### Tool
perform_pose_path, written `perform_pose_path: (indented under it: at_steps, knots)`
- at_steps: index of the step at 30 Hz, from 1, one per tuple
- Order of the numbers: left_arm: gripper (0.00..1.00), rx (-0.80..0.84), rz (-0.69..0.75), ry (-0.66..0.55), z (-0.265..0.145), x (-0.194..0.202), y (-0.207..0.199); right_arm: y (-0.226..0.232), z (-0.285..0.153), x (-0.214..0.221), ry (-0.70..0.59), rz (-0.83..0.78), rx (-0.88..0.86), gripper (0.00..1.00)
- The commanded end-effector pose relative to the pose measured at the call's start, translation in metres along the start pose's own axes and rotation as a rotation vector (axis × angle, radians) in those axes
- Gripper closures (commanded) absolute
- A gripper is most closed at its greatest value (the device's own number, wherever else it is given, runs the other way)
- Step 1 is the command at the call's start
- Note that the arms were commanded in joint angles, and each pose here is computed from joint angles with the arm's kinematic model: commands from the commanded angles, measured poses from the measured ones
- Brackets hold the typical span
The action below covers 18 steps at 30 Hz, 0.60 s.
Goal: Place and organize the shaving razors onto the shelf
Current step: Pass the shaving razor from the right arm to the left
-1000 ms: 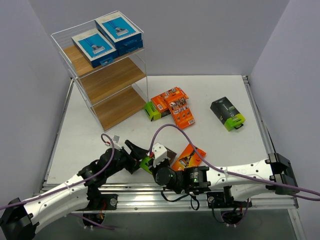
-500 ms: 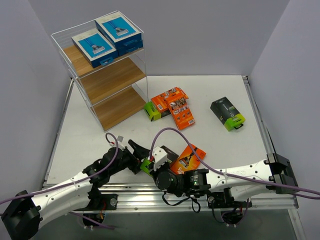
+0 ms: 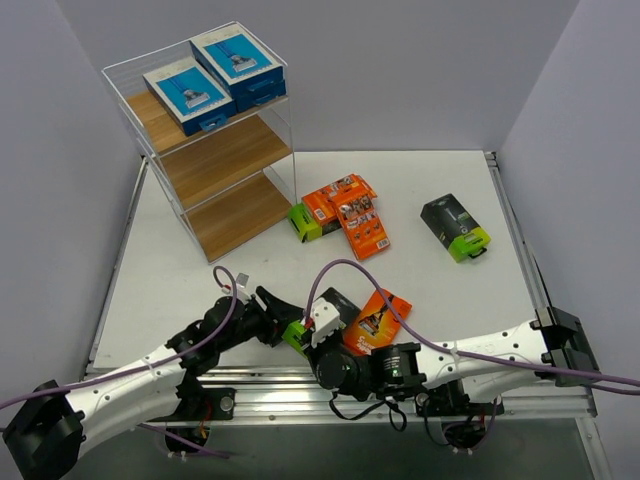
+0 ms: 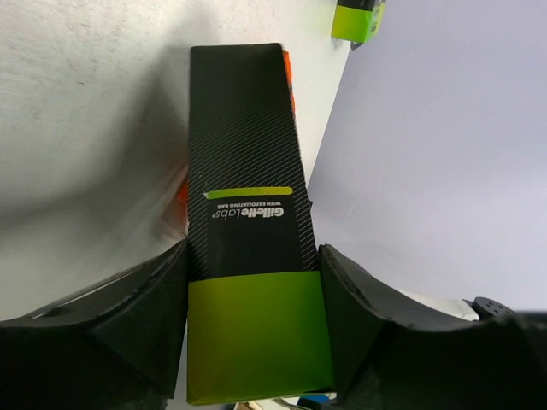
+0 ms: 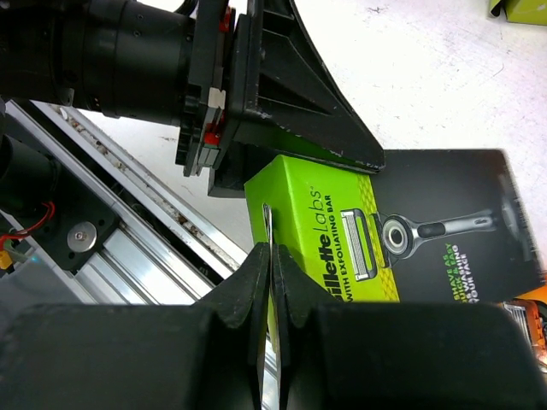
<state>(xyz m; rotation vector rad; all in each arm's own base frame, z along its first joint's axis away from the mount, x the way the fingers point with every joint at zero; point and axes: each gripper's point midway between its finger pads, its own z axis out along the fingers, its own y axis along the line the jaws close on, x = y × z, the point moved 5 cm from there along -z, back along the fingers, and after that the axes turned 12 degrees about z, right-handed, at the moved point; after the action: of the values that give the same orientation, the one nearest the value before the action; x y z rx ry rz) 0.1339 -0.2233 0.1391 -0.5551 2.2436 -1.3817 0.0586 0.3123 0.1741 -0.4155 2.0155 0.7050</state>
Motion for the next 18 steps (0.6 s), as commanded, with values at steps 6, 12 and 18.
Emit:
perform_pose_path:
  at_steps: [6,12,18]
  knots:
    - [0.55,0.113,0.085,-0.043,-0.008,-0.009,-0.025,0.001,-0.011,-0.007,-0.065,0.08,0.007,1.0]
    - [0.67,0.102,0.126,-0.047,-0.008,-0.011,-0.026,-0.001,-0.014,-0.003,-0.066,0.084,0.018,1.0]
    - [0.74,0.086,0.172,-0.046,-0.009,-0.012,-0.022,-0.002,-0.018,-0.005,-0.074,0.095,0.014,1.0]
